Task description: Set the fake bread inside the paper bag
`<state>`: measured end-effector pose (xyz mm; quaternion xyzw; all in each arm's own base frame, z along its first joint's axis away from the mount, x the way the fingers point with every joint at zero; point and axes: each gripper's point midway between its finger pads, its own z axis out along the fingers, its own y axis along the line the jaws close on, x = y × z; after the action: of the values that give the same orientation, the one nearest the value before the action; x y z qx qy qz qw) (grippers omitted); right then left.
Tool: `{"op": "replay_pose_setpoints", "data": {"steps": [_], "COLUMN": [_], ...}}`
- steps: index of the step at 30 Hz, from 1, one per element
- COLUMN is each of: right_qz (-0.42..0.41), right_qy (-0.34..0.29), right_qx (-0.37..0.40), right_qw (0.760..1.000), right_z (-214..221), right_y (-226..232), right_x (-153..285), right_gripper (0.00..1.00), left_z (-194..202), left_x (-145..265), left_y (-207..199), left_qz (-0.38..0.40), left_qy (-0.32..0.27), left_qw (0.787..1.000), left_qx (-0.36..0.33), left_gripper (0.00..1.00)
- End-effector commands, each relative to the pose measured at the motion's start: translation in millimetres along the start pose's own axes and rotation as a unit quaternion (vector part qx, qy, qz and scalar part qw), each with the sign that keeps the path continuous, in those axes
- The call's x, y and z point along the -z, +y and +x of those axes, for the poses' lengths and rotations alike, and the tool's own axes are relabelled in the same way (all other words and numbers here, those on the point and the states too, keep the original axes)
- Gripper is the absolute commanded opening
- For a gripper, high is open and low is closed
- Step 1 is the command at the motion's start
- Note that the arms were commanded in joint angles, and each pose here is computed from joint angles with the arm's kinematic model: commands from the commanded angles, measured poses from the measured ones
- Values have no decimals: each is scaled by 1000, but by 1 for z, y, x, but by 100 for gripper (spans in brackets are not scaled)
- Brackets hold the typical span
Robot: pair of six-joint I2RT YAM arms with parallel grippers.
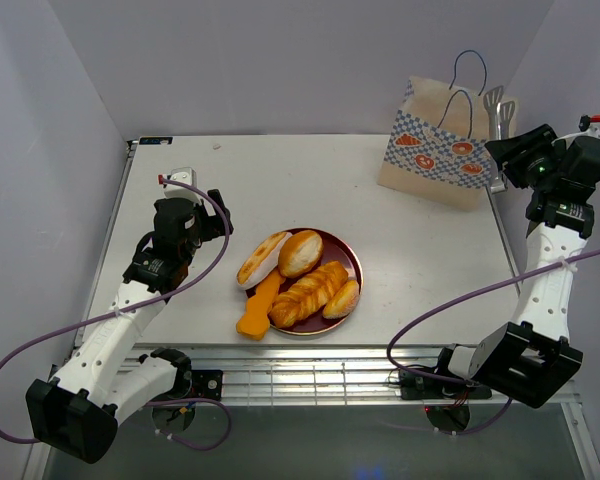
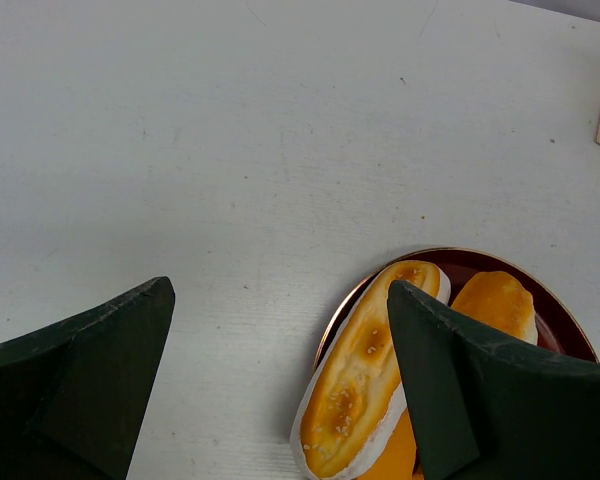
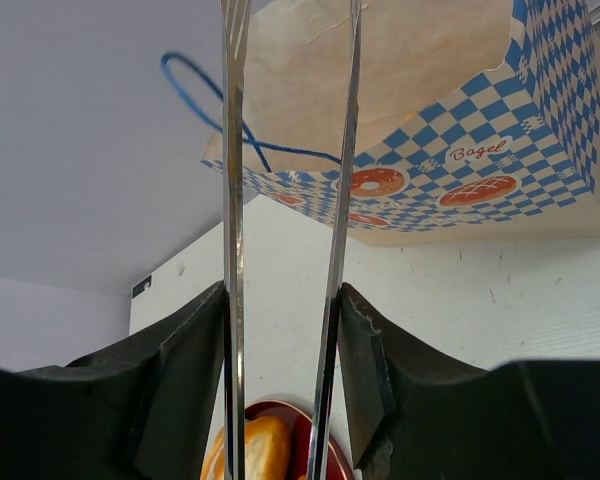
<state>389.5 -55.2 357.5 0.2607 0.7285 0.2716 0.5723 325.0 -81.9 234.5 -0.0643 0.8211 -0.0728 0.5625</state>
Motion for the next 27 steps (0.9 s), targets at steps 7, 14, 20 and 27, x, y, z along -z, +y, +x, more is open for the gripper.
{"op": "replay_pose_setpoints", "data": {"steps": [7,14,20,27], "right_qz": [-57,-120,-205,-269], "right_qy": [-82,-78,-16,98], "right_qx": [80,108,151,235], "right_qw": [992,984,967,929], "right_z": [-31,-2,48,133], "right_y": [58,88,118,126], "right_x": [53,83,92,100], "right_gripper": [52,53,53,53], "left_z": [-17,-16,-16,-15], "left_x": [6,6,6,4], "left_y": [-6,-5,-5,-3], "left_qz": [10,8,8,1], "left_qy": [-17,-17,-17,-14], "left_qw": [1000,1000,1000,1000], "left_qx": [8,8,8,7], "left_gripper": [98,98,98,98]}}
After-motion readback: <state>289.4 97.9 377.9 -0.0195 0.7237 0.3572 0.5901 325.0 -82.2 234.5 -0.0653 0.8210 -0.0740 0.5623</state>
